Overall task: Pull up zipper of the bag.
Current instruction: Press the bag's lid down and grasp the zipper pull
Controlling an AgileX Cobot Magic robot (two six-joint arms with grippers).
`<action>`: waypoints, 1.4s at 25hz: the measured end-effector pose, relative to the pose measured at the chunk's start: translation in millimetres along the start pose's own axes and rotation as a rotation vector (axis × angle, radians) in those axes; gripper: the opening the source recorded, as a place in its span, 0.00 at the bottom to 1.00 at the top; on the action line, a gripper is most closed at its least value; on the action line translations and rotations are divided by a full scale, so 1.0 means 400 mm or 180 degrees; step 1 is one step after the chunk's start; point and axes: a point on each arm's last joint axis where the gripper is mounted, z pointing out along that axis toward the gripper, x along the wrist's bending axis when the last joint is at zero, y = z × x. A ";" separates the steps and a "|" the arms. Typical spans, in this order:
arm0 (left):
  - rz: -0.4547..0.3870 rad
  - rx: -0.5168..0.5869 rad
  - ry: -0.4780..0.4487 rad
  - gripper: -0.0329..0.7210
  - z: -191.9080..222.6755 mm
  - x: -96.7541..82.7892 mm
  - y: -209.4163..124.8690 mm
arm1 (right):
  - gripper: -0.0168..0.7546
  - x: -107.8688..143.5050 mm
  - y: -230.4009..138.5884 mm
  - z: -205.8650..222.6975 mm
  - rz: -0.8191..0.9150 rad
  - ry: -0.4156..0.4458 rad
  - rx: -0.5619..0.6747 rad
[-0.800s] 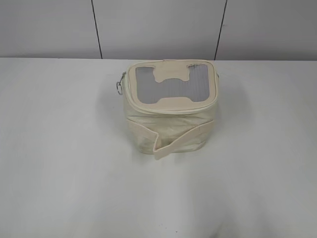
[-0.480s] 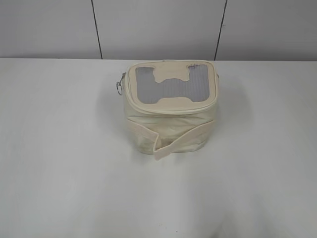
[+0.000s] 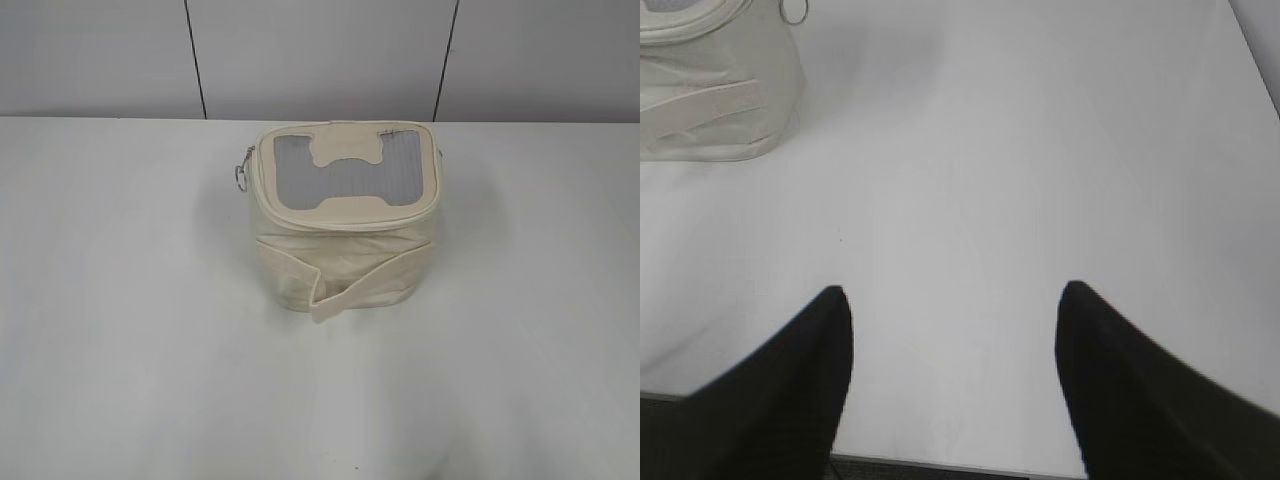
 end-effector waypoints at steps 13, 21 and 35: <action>0.0000 -0.0002 0.0000 0.36 0.000 0.000 0.000 | 0.68 0.000 0.000 0.000 0.0000 0.0000 0.0000; -0.0033 0.0000 -0.0068 0.35 0.000 -0.004 0.000 | 0.63 0.030 0.072 0.045 0.0061 0.0580 -0.0047; -0.0046 0.0141 -0.0076 0.35 0.017 -0.006 0.009 | 0.61 0.080 0.392 0.707 -0.0371 0.2133 0.0694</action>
